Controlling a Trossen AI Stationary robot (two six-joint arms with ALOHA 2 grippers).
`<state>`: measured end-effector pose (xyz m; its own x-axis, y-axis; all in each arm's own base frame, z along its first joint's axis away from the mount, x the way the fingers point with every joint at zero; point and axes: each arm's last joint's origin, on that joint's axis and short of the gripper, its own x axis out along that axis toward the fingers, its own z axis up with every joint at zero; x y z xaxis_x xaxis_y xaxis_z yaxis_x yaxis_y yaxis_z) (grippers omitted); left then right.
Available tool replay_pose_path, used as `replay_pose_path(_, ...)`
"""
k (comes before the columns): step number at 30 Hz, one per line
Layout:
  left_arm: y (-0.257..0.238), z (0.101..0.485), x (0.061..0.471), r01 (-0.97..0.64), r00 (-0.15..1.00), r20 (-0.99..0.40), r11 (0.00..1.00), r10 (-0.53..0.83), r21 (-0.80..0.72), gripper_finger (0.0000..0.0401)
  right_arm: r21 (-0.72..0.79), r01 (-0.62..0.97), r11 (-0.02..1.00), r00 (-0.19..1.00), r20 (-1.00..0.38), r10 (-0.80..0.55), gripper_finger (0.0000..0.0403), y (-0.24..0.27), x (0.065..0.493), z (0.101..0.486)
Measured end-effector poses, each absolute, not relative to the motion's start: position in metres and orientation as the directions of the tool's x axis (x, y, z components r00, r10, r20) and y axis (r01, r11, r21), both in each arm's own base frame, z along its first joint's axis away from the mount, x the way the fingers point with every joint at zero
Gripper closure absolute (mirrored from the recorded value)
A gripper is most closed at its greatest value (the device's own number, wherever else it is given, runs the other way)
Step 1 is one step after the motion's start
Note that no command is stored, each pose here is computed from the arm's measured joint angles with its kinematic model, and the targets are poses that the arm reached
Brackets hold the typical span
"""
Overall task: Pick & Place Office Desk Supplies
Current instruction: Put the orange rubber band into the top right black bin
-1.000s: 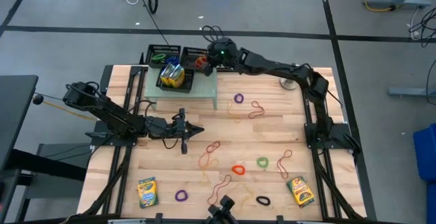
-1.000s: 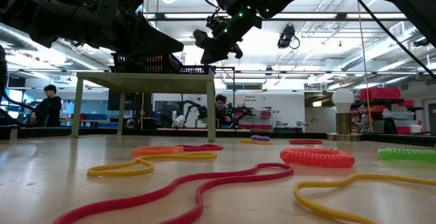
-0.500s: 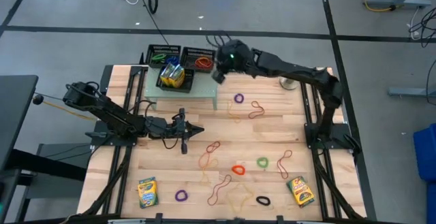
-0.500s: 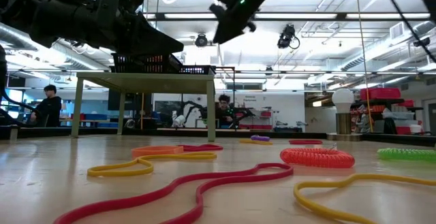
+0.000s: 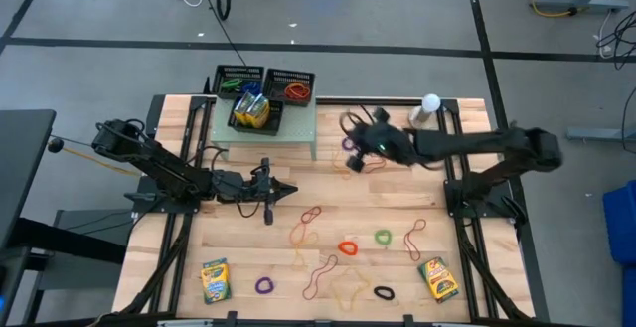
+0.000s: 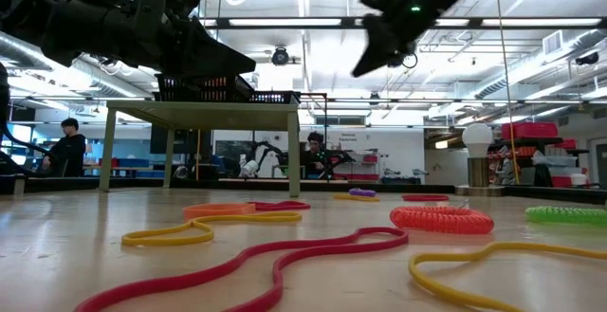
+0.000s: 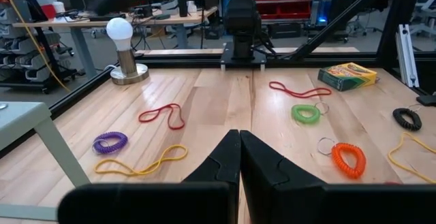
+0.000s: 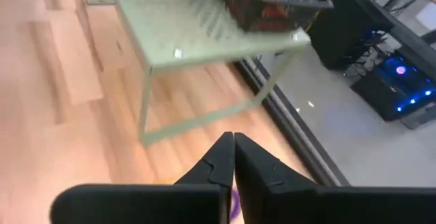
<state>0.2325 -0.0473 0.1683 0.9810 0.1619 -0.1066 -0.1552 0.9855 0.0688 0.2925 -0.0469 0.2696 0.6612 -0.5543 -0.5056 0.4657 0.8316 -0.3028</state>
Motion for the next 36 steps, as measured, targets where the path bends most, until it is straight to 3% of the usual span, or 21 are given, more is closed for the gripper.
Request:
replay_pose_path(5, -0.047, 0.168, 0.233, -0.155, 0.981, -0.106, 0.985, 0.162, 0.069, 0.0392, -0.241, 0.441, 0.864, 0.706, -0.501, -0.5, 0.0398, -0.007, 0.259, 0.254)
replay_pose_path(10, -0.047, 0.168, 0.232, -0.155, 0.981, -0.109, 0.985, 0.162, 0.07, 0.0392, -0.185, 0.389, 0.902, 0.753, -0.501, -0.427, 0.0388, 0.03, 0.235, 0.24)
replay_pose_path(18, -0.047, 0.168, 0.232, -0.155, 0.981, -0.107, 0.985, 0.162, 0.069, 0.0392, -0.119, 0.374, 0.92, 0.71, -0.601, -0.366, 0.0381, 0.061, 0.21, 0.215)
replay_pose_path(26, -0.047, 0.168, 0.232, -0.155, 0.981, -0.107, 0.985, 0.162, 0.069, 0.0392, -0.058, 0.402, 0.914, 0.709, -0.612, -0.35, 0.0322, 0.062, 0.202, 0.193)
replay_pose_path(30, -0.047, 0.168, 0.232, -0.155, 0.981, -0.107, 0.985, 0.162, 0.069, 0.0392, 0.047, 0.333, 0.942, 0.778, -0.578, -0.246, 0.0297, 0.07, 0.203, 0.186)
replay_pose_path(36, -0.047, 0.168, 0.232, -0.156, 0.981, -0.108, 0.985, 0.163, 0.069, 0.0392, 0.04, 0.235, 0.971, 0.83, -0.528, -0.18, 0.0325, 0.093, 0.203, 0.177)
